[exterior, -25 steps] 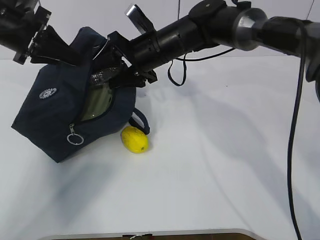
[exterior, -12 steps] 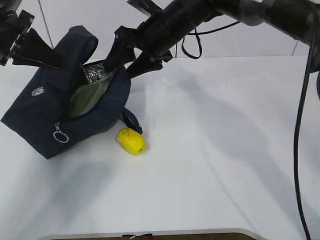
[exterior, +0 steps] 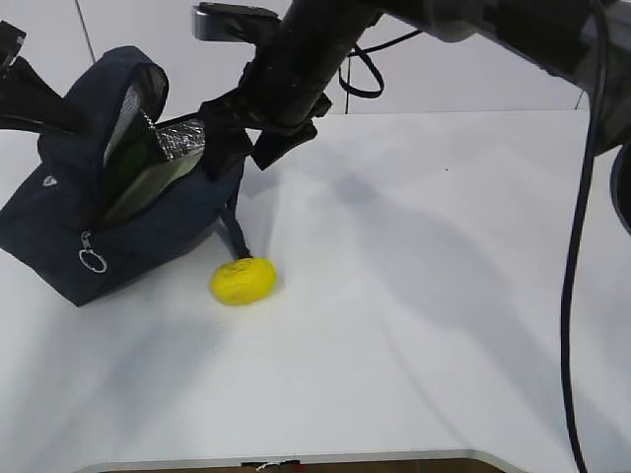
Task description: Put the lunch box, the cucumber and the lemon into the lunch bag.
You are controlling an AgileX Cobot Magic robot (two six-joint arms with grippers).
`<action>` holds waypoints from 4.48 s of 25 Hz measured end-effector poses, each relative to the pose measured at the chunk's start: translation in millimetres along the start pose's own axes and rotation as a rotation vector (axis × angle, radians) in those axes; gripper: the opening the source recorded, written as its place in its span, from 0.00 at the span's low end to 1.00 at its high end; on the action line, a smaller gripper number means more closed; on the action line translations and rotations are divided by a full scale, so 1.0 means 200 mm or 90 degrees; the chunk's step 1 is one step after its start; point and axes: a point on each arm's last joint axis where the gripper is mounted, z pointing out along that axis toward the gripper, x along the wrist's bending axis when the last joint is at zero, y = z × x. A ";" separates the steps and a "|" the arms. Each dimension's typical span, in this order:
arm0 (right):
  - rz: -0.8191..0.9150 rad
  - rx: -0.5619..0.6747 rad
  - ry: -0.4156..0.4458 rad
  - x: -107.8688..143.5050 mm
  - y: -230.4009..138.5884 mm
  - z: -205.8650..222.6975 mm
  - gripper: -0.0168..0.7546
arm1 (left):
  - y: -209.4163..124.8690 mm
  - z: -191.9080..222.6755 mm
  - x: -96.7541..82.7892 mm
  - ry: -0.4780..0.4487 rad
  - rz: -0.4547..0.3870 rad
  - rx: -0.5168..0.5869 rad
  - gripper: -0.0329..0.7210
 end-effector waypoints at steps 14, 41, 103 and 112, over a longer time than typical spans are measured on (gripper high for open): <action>-0.040 0.101 -0.054 0.20 -0.09 0.16 0.77 | -0.02 -0.16 0.18 0.057 -0.069 -0.025 0.05; 0.442 0.068 -0.149 0.20 -0.10 0.18 0.77 | -0.04 -0.28 0.31 0.121 -0.134 -0.055 0.05; 0.315 0.103 -0.069 0.29 -0.11 0.27 0.44 | -0.05 -0.28 0.31 0.116 -0.134 -0.050 0.05; 0.280 0.033 -0.020 0.40 -0.04 -0.05 0.44 | -0.05 -0.28 0.31 0.115 -0.135 -0.049 0.05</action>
